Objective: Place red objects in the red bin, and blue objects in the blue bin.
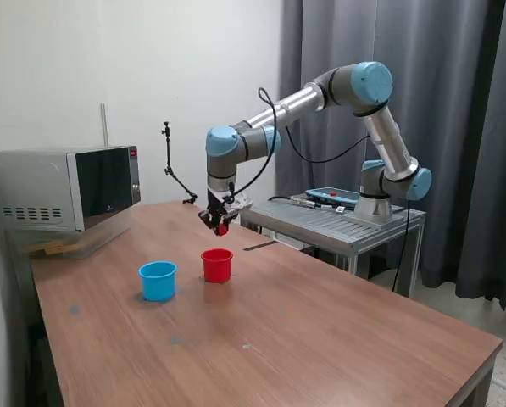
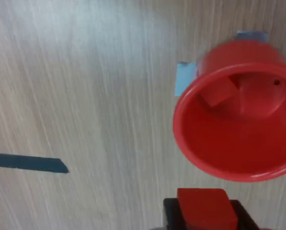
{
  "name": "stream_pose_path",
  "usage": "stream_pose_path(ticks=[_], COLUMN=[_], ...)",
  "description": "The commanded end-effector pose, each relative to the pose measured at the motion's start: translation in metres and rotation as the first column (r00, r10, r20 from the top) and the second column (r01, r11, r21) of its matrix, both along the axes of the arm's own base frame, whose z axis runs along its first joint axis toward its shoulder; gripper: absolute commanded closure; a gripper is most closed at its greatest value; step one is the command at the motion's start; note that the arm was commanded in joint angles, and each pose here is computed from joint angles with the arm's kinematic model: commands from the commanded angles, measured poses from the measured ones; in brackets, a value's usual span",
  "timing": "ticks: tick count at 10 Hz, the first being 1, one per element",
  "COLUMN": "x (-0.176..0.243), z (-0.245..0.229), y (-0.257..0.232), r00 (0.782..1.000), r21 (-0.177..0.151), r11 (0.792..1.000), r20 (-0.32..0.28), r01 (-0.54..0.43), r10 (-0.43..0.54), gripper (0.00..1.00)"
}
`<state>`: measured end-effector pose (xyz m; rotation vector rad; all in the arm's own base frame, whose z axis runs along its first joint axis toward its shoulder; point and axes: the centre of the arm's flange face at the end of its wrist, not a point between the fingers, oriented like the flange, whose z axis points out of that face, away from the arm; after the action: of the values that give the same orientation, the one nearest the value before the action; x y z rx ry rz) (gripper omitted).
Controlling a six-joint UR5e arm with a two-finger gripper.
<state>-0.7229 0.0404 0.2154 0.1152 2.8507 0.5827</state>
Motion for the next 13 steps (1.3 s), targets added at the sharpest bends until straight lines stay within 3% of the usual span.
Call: stream_pose_path(ticks=[1, 3, 4, 5, 6, 10, 13], x=[-0.002, -0.004, -0.010, -0.013, -0.018, -0.021, -0.020], z=[0.001, 0.001, -0.007, -0.022, -0.025, -0.027, -0.020], y=[-0.002, -0.005, -0.009, -0.020, -0.023, -0.036, -0.040], r00=[1.000, 1.000, 0.998, 0.995, 0.990, 0.988, 0.984], r21=[-0.008, -0.020, -0.055, -0.111, -0.136, -0.138, -0.119], r11=[1.000, 1.000, 0.998, 0.994, 0.991, 0.990, 0.993], r20=[-0.004, -0.024, -0.066, -0.102, -0.141, -0.157, -0.174], r01=[-0.007, -0.002, 0.001, 0.002, 0.000, -0.016, 0.026], r10=[0.007, 0.001, -0.005, -0.014, -0.019, -0.006, -0.047], gripper=[1.00, 1.00, 1.00, 1.00, 1.00, 1.00, 1.00])
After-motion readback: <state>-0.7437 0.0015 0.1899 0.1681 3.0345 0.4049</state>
